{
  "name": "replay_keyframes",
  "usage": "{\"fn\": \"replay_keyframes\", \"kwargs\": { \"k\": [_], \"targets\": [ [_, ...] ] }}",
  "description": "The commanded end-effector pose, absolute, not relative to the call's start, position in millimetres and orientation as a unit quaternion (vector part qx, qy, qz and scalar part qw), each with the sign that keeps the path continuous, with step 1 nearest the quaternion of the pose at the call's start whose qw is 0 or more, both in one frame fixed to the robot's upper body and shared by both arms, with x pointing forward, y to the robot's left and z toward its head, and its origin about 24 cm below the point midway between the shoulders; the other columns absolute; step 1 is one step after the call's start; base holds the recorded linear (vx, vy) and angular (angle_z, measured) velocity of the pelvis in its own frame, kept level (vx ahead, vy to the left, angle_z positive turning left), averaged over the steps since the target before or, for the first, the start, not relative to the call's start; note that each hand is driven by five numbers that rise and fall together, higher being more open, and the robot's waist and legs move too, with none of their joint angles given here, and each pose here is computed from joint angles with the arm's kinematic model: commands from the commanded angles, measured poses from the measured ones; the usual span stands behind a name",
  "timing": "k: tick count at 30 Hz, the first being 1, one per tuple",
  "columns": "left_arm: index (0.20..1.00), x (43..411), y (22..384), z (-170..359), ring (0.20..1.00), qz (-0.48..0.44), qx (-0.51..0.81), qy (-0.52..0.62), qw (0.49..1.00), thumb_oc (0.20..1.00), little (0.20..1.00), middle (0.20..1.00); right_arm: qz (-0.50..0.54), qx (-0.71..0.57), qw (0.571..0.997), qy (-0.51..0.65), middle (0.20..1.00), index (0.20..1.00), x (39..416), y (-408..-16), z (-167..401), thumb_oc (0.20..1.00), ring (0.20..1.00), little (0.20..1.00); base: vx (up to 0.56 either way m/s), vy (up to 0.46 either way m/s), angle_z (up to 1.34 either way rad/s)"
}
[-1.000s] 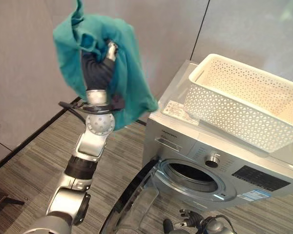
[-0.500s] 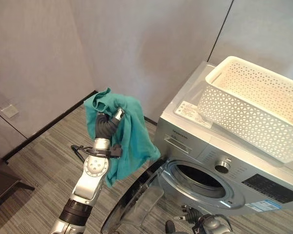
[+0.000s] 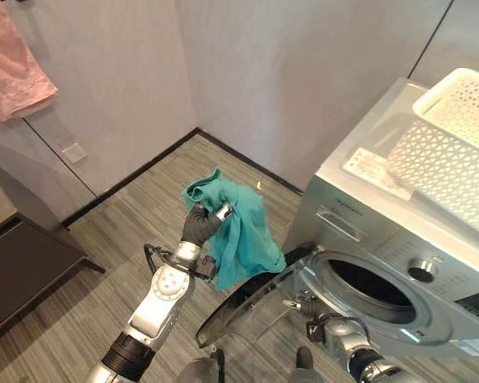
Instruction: Grab the laundry basket,head to the washer,open it,put in the laundry and shut it.
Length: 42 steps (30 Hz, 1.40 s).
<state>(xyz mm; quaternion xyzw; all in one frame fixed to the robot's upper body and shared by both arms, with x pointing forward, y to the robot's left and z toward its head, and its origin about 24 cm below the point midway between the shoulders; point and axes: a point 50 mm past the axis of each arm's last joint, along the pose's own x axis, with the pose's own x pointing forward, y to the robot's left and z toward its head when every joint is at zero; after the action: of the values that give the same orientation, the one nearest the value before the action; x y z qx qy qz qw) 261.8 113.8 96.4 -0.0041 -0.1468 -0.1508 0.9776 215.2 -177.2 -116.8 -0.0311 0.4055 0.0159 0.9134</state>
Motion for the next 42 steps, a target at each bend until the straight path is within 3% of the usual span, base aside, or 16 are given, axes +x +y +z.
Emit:
{"fn": "replay_keyframes", "kwargs": {
  "k": [1,17,23,29,34,42],
  "targets": [
    [0.2,258.8,117.5,128.6,0.2,-0.156,-0.026,-0.228,0.961,0.2,0.2,0.2,0.071,0.03,0.922,0.38,1.0,1.0,226.6,-128.6,-110.4,1.0,1.0,1.0,-0.05,0.201,-0.04],
    [0.2,249.5,117.8,160.9,0.2,-0.172,-0.052,-0.293,0.939,0.2,0.2,0.2,0.003,0.09,0.92,0.382,1.0,1.0,240.6,-133.0,-107.7,1.0,1.0,1.0,-0.05,0.065,-0.04],
    [0.2,236.4,118.5,170.0,0.2,-0.2,-0.088,-0.306,0.927,0.2,0.2,0.2,0.009,0.059,0.945,0.32,1.0,1.0,282.2,-131.8,-76.0,1.0,1.0,1.0,-0.27,-0.232,-0.24],
    [0.2,228.4,111.6,193.7,0.2,-0.243,-0.122,-0.35,0.896,0.2,0.2,0.2,-0.038,0.034,0.963,0.264,1.0,1.0,321.3,-160.0,-38.7,1.0,1.0,1.0,-0.2,-0.126,-0.07],
    [0.2,220.7,109.2,179.0,0.2,-0.296,-0.19,-0.283,0.892,0.2,0.2,0.2,-0.032,0.023,0.969,0.246,1.0,1.0,338.4,-159.8,-19.8,1.0,1.0,1.0,-0.07,-0.001,-0.09],
    [0.2,214.6,121.6,149.2,0.2,-0.273,-0.193,-0.214,0.918,0.2,0.2,0.2,-0.017,0.057,0.975,0.212,1.0,1.0,349.4,-150.8,-3.9,1.0,1.0,1.0,-0.01,-0.011,-0.46]
  ]
}}
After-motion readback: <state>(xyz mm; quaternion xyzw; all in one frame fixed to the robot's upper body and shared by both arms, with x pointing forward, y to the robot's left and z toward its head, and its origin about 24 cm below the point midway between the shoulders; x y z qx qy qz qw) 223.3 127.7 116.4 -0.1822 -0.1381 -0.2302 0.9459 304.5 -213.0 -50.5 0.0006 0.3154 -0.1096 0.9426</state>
